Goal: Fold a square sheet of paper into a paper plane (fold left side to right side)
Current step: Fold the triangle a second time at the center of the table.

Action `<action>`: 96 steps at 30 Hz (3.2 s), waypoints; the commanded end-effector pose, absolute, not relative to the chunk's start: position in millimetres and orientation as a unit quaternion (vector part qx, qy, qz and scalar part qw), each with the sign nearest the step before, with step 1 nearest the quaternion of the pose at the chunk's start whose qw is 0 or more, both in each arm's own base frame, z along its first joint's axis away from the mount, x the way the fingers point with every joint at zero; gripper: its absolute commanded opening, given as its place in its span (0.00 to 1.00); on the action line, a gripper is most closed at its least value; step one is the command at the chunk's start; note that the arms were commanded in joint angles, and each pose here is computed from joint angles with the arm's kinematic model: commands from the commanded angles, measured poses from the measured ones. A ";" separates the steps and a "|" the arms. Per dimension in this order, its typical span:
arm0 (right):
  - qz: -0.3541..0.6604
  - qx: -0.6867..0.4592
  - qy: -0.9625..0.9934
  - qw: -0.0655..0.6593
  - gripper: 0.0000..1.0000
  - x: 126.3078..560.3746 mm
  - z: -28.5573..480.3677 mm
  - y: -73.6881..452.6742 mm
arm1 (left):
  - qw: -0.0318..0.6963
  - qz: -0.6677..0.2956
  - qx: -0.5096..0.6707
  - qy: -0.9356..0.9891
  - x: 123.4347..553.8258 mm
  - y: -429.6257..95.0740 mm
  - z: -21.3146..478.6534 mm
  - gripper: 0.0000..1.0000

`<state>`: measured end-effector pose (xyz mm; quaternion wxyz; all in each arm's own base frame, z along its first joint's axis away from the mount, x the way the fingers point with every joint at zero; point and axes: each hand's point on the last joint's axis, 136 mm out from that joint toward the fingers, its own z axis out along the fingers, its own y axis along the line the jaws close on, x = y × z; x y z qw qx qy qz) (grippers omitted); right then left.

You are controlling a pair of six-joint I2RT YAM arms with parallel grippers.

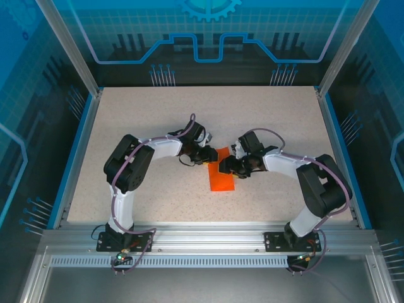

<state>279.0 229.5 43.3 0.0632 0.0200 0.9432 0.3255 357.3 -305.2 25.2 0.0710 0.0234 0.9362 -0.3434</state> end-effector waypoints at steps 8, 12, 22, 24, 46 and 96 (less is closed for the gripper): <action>0.350 0.022 0.935 0.053 0.48 293.2 52.4 228.5 | 0.128 -0.356 0.069 0.923 360.6 -305.0 77.4 0.47; 0.348 0.049 0.935 0.038 0.41 291.3 49.4 223.9 | 0.188 -0.343 0.079 0.917 358.0 -289.3 103.1 0.54; 0.346 0.076 0.935 0.024 0.29 299.1 45.1 218.7 | 0.250 -0.305 0.196 0.898 274.5 -289.3 127.9 0.64; 0.346 0.078 0.935 0.022 0.24 301.8 44.9 219.4 | 0.255 -0.292 0.226 0.894 257.1 -296.5 128.1 0.66; 0.350 0.088 0.933 0.017 0.12 304.0 48.0 218.6 | 0.239 -0.090 0.400 0.880 222.5 -381.1 80.6 0.74; 0.305 0.092 0.936 0.149 0.43 289.7 78.5 170.0 | 0.167 -0.317 0.206 0.911 256.1 -360.4 90.0 0.03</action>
